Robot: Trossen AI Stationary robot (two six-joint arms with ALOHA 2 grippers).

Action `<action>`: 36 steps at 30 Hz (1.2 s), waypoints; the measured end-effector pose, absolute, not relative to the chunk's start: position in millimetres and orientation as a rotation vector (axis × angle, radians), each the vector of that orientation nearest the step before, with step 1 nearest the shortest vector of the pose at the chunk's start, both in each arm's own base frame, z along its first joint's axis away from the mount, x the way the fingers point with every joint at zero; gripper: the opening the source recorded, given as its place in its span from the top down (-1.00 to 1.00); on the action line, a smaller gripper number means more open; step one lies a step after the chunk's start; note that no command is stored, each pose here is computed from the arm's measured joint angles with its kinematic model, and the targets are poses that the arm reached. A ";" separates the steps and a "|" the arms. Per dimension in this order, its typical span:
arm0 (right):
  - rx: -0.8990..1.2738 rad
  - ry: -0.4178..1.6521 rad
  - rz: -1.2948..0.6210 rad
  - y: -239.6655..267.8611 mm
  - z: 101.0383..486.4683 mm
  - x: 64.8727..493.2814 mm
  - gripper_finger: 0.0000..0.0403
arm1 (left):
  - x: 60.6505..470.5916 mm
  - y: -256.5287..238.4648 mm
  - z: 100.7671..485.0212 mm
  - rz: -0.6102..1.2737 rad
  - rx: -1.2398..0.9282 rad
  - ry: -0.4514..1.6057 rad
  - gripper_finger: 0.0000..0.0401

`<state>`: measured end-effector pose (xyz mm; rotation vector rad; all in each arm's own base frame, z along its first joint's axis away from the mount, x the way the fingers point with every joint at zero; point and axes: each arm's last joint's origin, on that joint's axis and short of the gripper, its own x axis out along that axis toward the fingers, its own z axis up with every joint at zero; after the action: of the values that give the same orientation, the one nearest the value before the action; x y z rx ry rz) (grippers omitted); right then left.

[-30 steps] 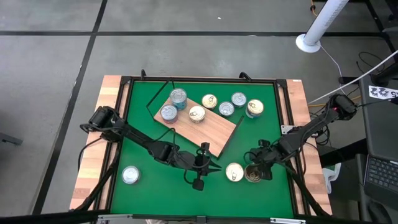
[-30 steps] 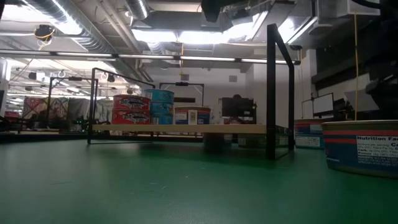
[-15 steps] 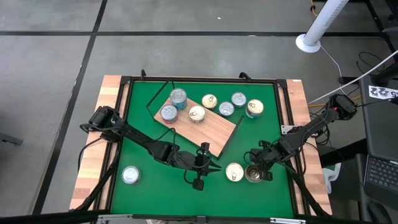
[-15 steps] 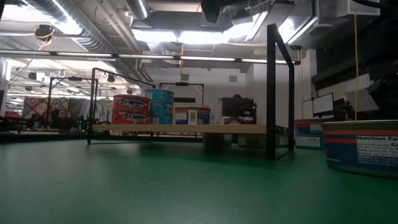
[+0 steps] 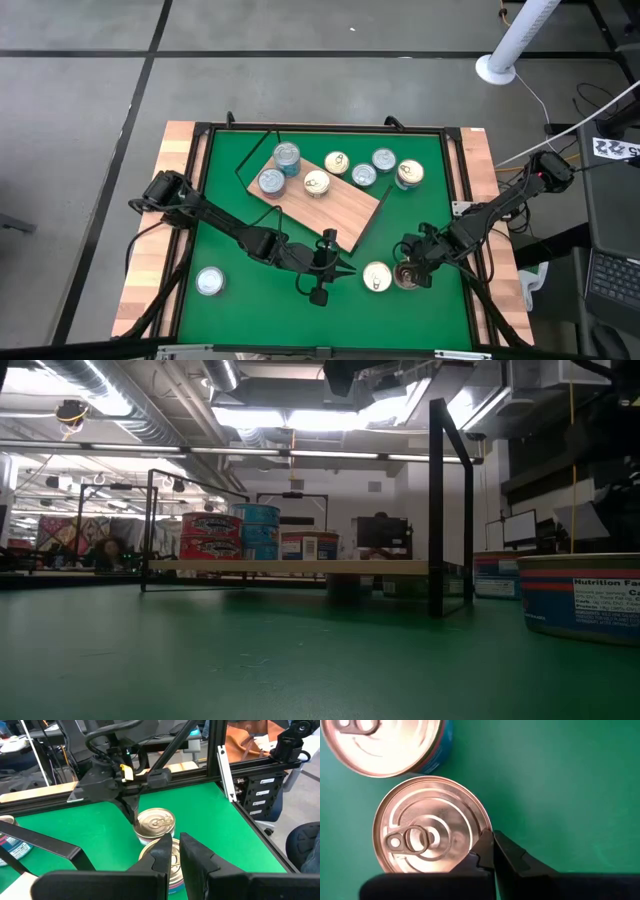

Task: Stack canned seafood by type on shelf
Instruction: Put the blue and pink tuna can on the shelf

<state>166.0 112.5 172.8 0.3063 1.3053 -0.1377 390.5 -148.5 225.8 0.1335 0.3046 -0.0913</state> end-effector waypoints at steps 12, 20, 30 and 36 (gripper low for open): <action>0.312 1.364 -0.364 103.1 166.7 155.9 0.99 | 390.5 -148.5 225.8 -0.091 0.133 0.304 0.84; 0.301 1.355 -0.373 103.9 164.3 157.8 0.99 | 390.5 -148.5 225.8 -0.091 0.132 0.305 0.84; 0.299 1.348 -0.373 103.9 164.9 158.1 0.99 | 390.5 -148.5 225.8 -0.091 0.130 0.305 0.84; 0.287 1.356 -0.351 104.3 165.2 158.2 0.99 | 390.5 -148.5 225.7 -0.091 0.130 0.305 0.84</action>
<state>158.2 104.3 165.2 0.2867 1.3558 -0.3514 390.5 -148.5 225.7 0.1298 0.3050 -0.0907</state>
